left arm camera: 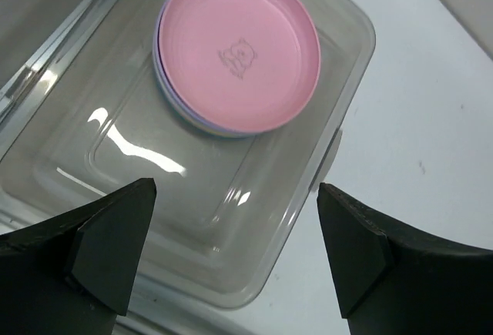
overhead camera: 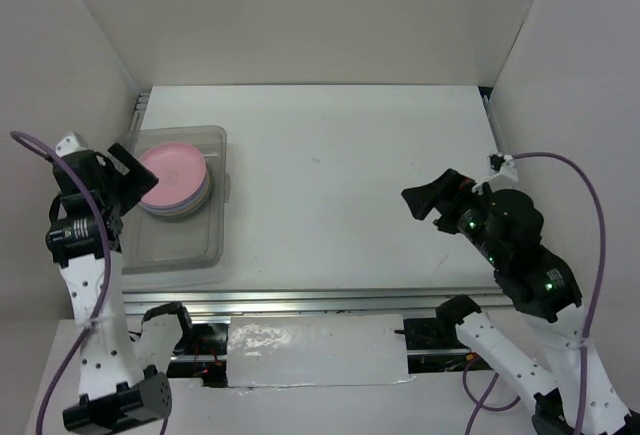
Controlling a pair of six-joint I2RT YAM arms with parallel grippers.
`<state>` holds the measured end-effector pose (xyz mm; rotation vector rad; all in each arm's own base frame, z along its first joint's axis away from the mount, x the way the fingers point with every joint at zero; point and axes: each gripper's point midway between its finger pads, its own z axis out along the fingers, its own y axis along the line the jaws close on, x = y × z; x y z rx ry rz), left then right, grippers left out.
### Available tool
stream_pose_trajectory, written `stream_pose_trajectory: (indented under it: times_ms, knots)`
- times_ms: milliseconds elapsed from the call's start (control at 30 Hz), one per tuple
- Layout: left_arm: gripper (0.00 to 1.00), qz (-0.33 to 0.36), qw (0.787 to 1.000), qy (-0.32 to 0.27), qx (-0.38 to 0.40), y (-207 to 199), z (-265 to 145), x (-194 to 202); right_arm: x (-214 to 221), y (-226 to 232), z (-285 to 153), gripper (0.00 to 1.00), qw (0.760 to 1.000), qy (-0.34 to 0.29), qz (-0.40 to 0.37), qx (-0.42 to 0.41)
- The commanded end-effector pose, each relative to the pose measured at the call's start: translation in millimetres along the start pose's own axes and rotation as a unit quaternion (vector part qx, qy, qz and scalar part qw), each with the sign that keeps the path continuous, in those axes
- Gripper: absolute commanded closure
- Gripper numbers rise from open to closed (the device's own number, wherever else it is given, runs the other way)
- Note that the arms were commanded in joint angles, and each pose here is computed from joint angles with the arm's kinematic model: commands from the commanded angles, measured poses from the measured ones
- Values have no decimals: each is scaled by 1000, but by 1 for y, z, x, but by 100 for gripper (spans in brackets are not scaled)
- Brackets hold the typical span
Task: Place the plates into the plastic bin on the countertop
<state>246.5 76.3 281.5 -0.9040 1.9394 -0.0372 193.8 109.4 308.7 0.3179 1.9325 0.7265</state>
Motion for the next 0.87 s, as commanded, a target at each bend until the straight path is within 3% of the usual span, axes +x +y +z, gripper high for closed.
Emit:
stream_pose_trajectory:
  times_ms: [0,133,300,367,467,667,833]
  knots:
    - [1,82,996,24,-2,18,-32,30,-10,-33,-30,0,994,-2,-61,94]
    - [1,91,996,-17,1,31,-62,43,-40,-14,-76,0,994,-52,-81,57]
    - [1,85,989,-60,106,21,-116,59,-60,-14,-135,0,989,-87,-108,59]
    - [1,81,987,-61,127,26,-136,69,-59,-18,-147,0,987,-91,-116,62]
    - [1,61,991,-41,112,41,-132,86,-50,-23,-173,0,986,-110,-120,33]
    - [1,34,988,-85,123,56,-155,79,-41,-36,-190,0,984,-134,-117,21]
    - [1,21,985,-98,139,60,-157,76,-37,-43,-179,0,985,-129,-112,35]
